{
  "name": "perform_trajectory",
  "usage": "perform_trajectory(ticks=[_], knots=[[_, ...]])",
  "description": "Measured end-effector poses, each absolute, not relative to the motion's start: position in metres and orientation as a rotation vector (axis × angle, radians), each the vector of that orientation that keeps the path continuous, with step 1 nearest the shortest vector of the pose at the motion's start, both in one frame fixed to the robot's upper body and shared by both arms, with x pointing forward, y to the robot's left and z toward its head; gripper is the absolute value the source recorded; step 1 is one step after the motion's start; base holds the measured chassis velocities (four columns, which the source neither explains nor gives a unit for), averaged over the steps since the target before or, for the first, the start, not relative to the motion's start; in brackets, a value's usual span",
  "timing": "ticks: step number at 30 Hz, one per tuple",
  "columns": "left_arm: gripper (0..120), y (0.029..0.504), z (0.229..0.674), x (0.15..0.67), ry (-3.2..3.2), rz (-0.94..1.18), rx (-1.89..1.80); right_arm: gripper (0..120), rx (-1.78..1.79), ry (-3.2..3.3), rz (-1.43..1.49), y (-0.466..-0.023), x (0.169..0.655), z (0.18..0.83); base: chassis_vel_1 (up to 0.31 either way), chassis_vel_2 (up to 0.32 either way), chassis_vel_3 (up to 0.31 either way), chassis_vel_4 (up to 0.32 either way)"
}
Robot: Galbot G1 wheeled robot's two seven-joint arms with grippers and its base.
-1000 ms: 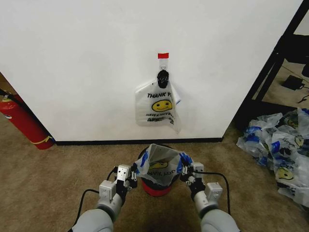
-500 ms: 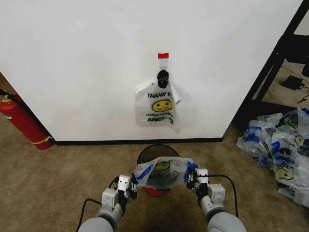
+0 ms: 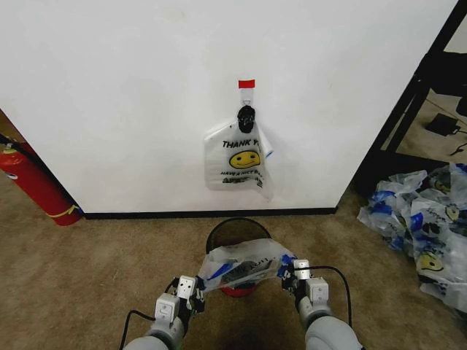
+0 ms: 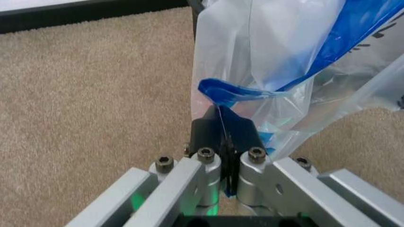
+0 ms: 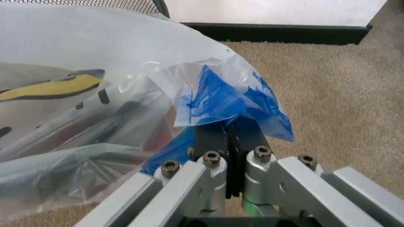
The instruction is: Pick up the garbage bag from the wall and place it over the trash bin.
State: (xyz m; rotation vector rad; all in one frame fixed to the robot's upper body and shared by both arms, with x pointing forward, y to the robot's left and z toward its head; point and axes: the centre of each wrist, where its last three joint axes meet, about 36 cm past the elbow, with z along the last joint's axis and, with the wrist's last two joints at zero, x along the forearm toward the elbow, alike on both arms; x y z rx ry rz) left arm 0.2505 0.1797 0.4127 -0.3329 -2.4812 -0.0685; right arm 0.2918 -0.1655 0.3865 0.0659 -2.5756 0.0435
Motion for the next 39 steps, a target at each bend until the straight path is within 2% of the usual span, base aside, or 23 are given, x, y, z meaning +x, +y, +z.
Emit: perform_trajectory(ticks=[12,25,39], knots=[[0,0.174,0.394,0.256,-2.422,-0.091,-0.331,0,0.058,-2.543,0.067,-0.165,0.300,0.379,0.000,0.000,0.000,0.000],[0,0.171,0.373,0.282,-2.444,-0.112,-0.282,0,0.014,-2.544,0.079,-0.165,0.330,0.361,0.000,0.000,0.000,0.000],[0,0.166,0.366,0.275,-2.427,-0.114,-0.314,0,0.020,-2.530,0.102,-0.167,0.334,0.349,0.000,0.000,0.000,0.000]])
